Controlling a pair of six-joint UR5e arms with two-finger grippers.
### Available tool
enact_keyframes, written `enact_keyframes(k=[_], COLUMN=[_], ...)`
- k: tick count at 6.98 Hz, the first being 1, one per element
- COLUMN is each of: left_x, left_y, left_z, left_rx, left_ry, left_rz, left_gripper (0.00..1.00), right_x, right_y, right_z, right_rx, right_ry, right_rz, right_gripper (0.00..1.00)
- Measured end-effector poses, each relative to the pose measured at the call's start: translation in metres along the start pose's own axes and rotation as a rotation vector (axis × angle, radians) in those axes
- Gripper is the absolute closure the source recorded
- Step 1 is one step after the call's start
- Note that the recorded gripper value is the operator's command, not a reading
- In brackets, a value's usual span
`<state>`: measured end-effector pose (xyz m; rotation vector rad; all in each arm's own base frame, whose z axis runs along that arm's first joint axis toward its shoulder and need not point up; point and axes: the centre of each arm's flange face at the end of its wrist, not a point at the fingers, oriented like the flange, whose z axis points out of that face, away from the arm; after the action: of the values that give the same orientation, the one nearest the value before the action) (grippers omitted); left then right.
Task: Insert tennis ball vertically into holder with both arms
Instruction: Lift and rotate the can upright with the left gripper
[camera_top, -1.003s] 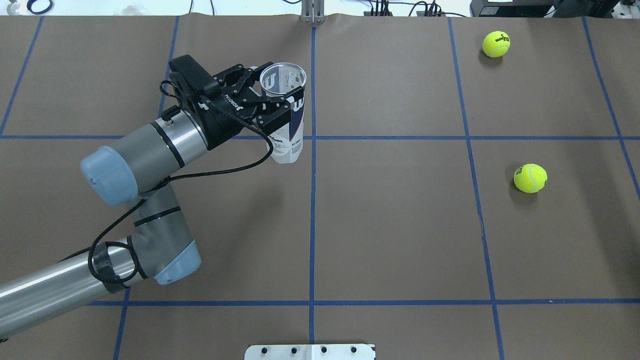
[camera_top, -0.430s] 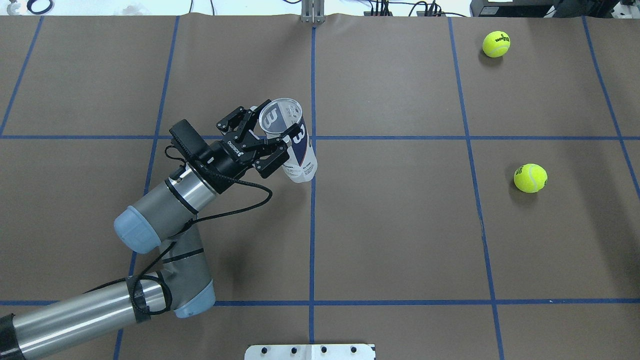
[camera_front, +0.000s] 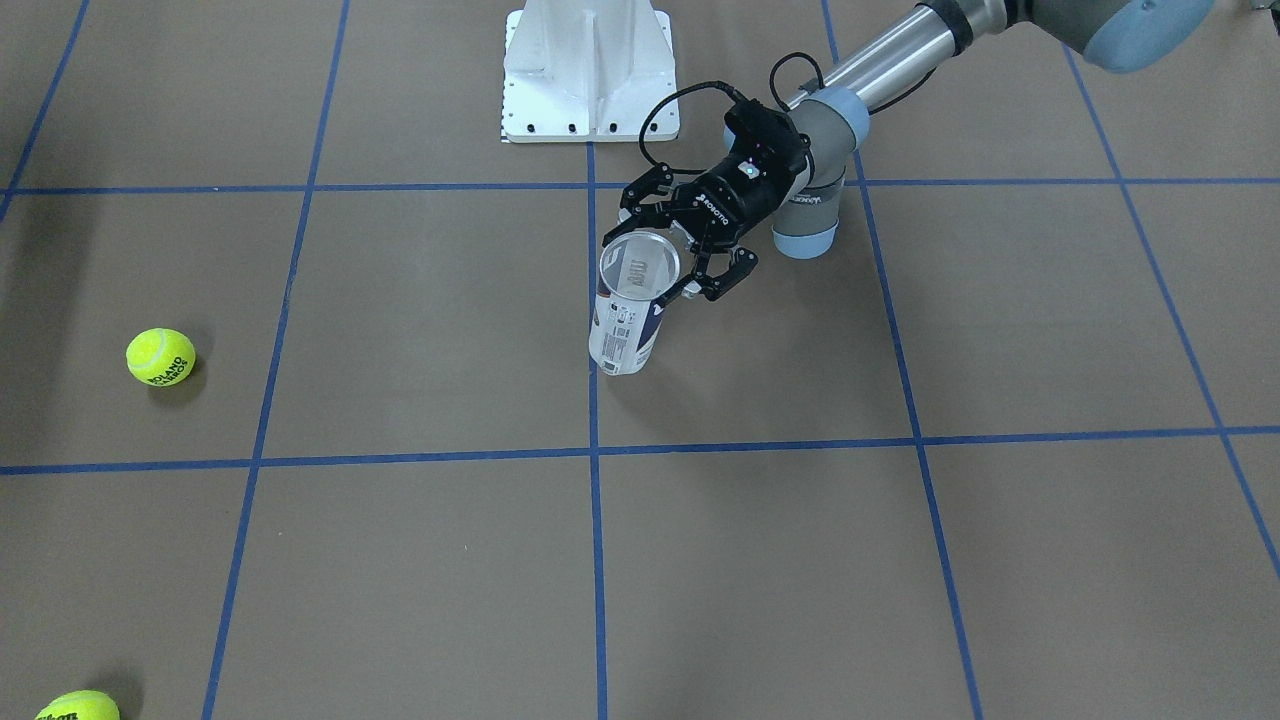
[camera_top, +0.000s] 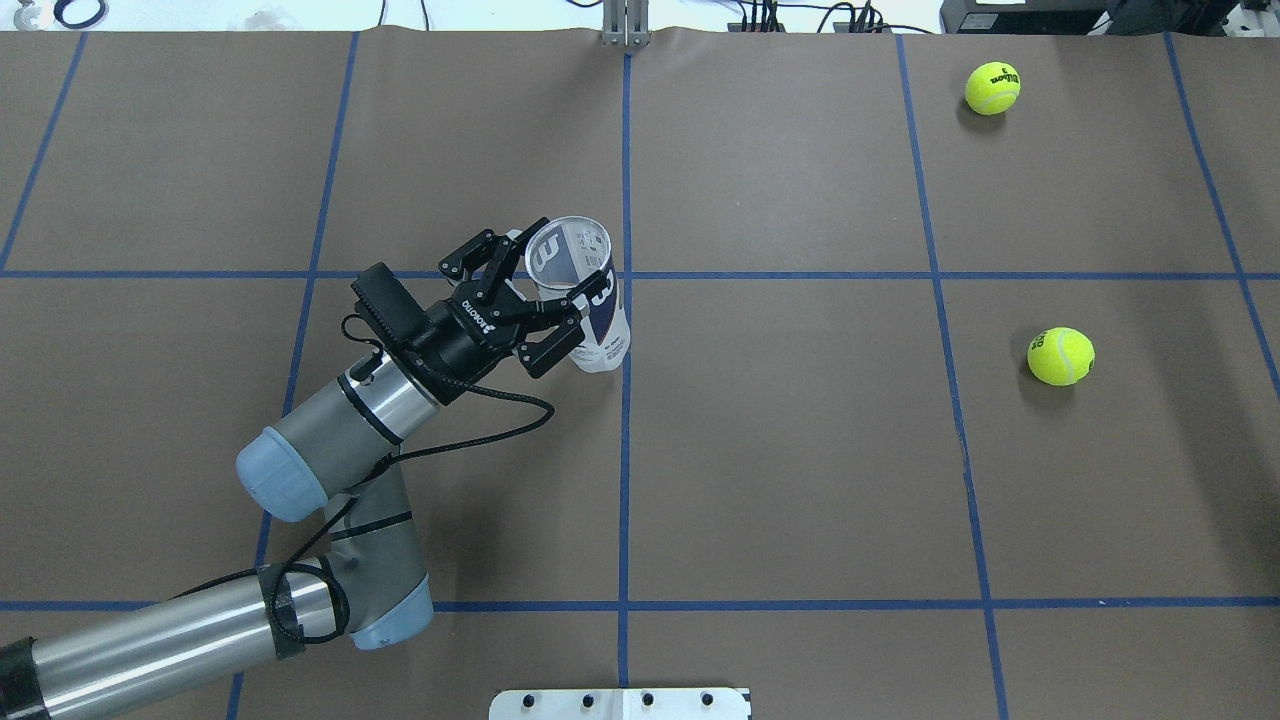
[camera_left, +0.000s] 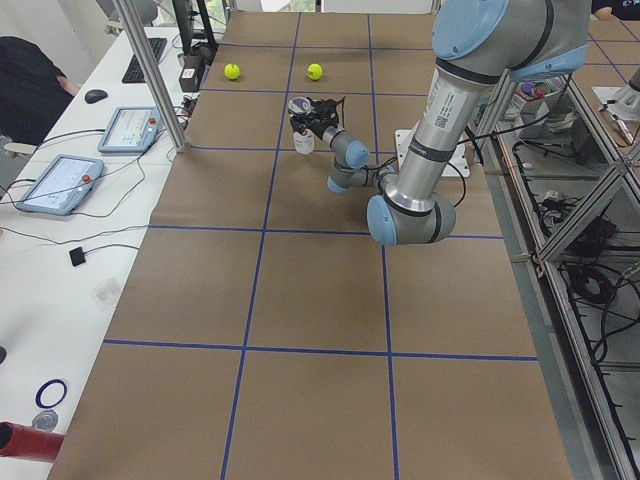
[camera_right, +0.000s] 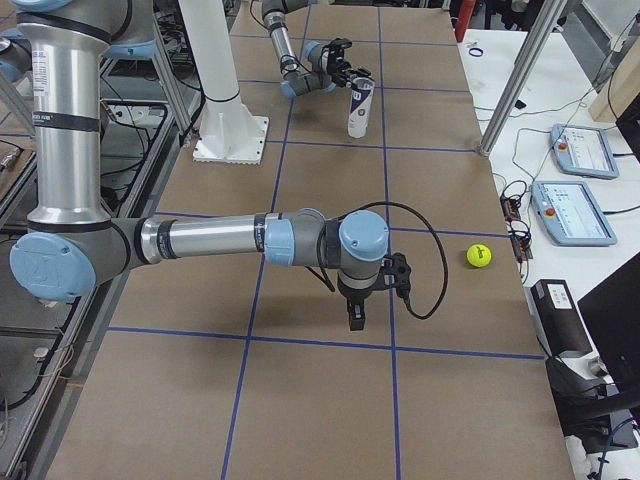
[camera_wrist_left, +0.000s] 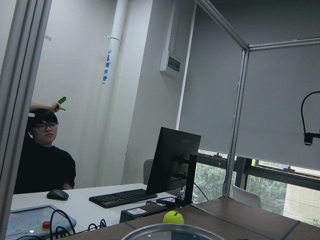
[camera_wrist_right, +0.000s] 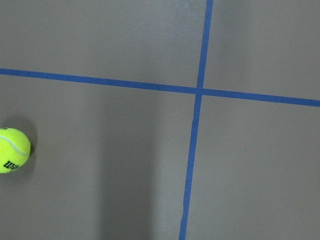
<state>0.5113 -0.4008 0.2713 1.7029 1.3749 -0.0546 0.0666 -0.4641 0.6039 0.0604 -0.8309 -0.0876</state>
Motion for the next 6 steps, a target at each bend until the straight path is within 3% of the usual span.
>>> enact_keyframes(k=[4,6], left_x=[-0.0034,-0.0029], left_y=[0.0117,0.0129], left_z=[-0.0002,-0.0005], left_rx=[-0.028,-0.031], left_ry=[-0.006,-0.006], left_rz=[0.047,0.073], left_gripper=[0.67,0.44], right_x=[0.0000,0.0000], right_y=[0.0001,0.0000], right_z=[0.0001,0.0000], right_rx=[0.000,0.000], right_ry=[0.000,0.000], right_rz=[0.000,0.000], right_gripper=[0.01,0.01])
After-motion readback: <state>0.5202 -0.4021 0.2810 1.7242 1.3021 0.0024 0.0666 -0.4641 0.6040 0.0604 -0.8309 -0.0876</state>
